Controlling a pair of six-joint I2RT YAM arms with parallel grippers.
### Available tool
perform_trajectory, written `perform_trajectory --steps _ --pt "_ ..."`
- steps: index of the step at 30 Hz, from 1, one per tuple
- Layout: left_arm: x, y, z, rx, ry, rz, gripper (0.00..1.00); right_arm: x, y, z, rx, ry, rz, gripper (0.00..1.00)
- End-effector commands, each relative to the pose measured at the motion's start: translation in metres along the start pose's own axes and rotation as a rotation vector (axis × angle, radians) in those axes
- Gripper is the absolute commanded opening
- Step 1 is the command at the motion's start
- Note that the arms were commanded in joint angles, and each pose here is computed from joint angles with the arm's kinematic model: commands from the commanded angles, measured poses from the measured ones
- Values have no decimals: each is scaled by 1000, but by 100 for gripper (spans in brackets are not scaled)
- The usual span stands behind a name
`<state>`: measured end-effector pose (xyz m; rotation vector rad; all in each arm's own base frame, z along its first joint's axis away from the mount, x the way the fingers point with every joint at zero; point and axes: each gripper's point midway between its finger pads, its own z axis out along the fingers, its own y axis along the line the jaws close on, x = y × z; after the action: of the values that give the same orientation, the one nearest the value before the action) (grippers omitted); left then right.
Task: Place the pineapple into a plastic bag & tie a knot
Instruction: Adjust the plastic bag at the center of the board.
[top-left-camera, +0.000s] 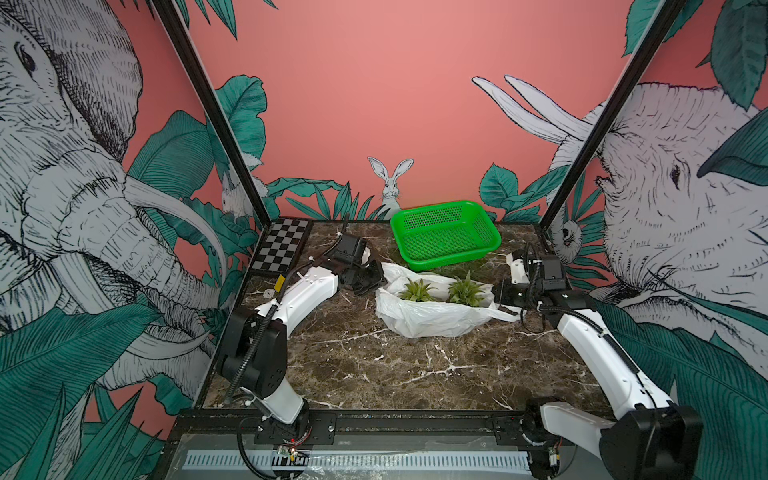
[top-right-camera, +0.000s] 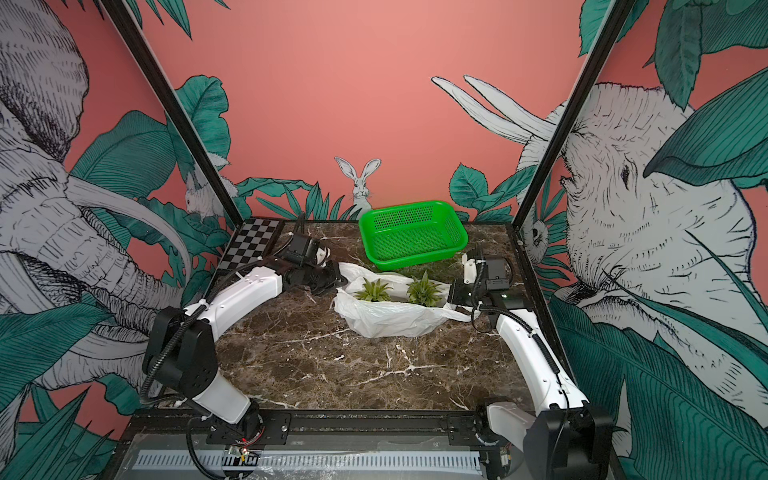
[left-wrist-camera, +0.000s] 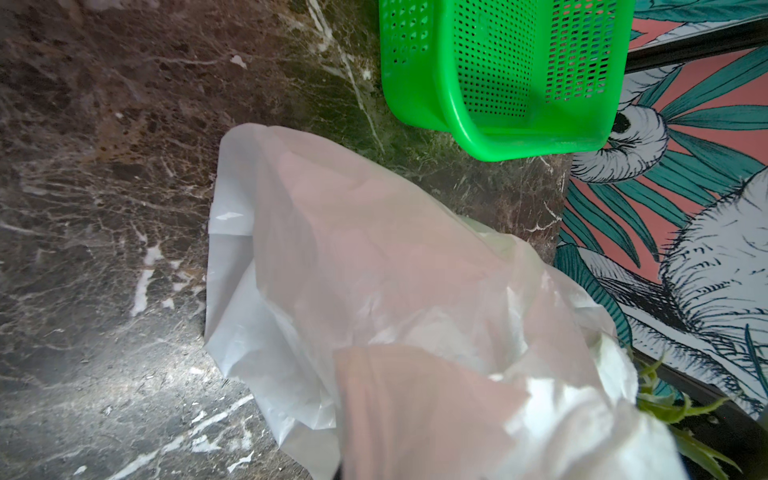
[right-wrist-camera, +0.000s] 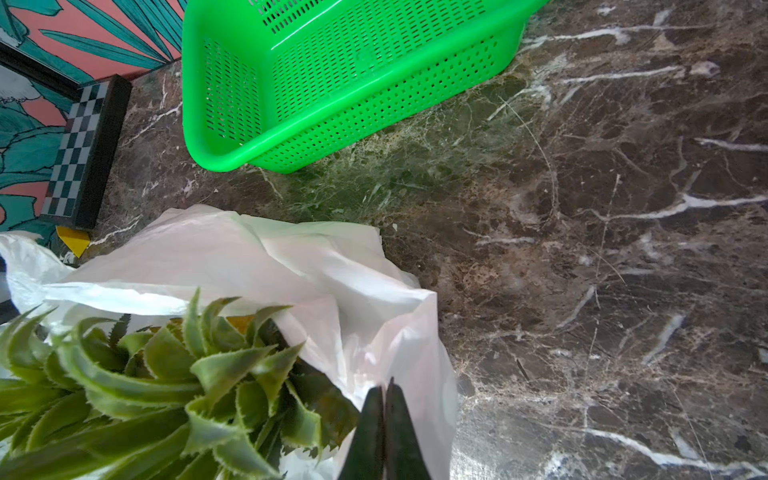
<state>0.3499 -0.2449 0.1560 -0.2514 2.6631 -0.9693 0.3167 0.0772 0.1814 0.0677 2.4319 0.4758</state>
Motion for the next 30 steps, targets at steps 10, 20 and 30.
perform_trajectory --steps 10,20,30 --pt "-5 2 9 -10 8 -2 0 -10 -42 73 143 72 127 0" --pt "-17 -5 9 -8 -21 22 0 -65 -47 59 203 -62 138 0" --pt "-32 -28 -15 47 -84 54 0 -110 -20 1 135 -248 124 0"
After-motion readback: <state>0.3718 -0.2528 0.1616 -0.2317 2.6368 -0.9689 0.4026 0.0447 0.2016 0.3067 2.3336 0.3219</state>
